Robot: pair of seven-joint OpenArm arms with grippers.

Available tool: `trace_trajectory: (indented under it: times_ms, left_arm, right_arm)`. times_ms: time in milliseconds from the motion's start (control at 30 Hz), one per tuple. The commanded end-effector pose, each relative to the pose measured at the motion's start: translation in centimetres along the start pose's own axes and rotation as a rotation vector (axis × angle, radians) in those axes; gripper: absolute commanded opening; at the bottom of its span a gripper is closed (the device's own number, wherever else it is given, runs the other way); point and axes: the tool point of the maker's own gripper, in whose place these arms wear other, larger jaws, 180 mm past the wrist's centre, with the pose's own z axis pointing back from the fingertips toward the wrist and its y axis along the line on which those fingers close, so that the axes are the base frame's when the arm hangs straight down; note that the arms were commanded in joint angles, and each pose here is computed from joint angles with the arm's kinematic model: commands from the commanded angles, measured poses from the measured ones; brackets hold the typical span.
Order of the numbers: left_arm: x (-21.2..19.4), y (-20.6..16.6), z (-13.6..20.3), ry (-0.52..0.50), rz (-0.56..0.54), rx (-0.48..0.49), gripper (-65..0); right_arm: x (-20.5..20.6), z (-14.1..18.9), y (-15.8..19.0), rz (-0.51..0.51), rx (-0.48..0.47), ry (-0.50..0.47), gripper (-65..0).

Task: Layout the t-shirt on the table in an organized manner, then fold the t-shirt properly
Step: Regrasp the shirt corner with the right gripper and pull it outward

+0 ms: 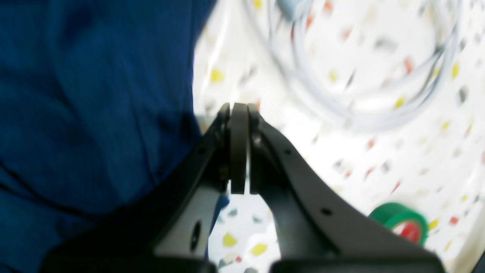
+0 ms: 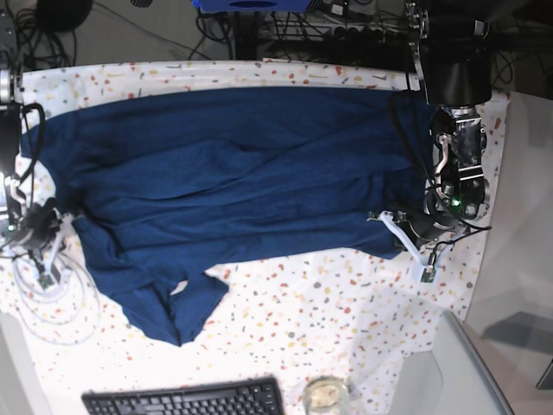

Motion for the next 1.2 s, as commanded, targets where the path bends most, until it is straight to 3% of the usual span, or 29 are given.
trace_trajectory:
  times_ms: [0, 133, 300, 333, 400, 533, 733, 800, 1100, 1167]
  left_arm:
    - [2.1, 0.5, 0.3, -0.056, -0.006, 0.007, -65.0]
    - [2.1, 0.5, 0.3, -0.056, -0.006, 0.007, -65.0]
    - [2.1, 0.5, 0.3, -0.055, -0.007, 0.008, -65.0]
    - [2.1, 0.5, 0.3, -0.055, -0.007, 0.008, -65.0]
    - [2.1, 0.6, 0.4, -0.055, -0.007, 0.009, -65.0]
    - [2.1, 0.6, 0.4, -0.055, -0.007, 0.009, -65.0]
    - [2.1, 0.7, 0.4, -0.056, -0.008, 0.011, -65.0]
    - [2.1, 0.7, 0.4, -0.056, -0.008, 0.011, -65.0]
    - [2.1, 0.7, 0.4, -0.056, -0.008, 0.011, -65.0]
    - [2.1, 0.7, 0.4, -0.055, -0.008, 0.011, -65.0]
  right_arm:
    - [3.9, 1.1, -2.5, -0.003, -0.050, -0.097, -62.9]
    - [7.3, 1.6, -2.0, -0.034, -0.046, -0.182, -57.9]
    - [8.7, 0.1, -0.8, -0.116, 0.000, -0.177, -24.0]
    - [8.9, -0.2, -0.3, -0.130, 0.014, -0.181, -19.8]
    - [9.3, -0.9, 0.7, -0.159, 0.041, -0.209, -17.9]
    - [8.1, -2.0, 1.4, -0.206, 0.067, -0.193, -19.1]
    - [6.2, -2.8, 3.0, -0.144, 0.088, -0.156, -20.9]
    - [6.2, -2.8, 3.0, -0.141, 0.089, -0.153, -26.3]
    - [6.4, -2.7, 2.7, -0.136, 0.085, -0.156, -62.7]
    - [6.7, -2.6, 2.5, -0.133, 0.081, -0.165, -65.0]
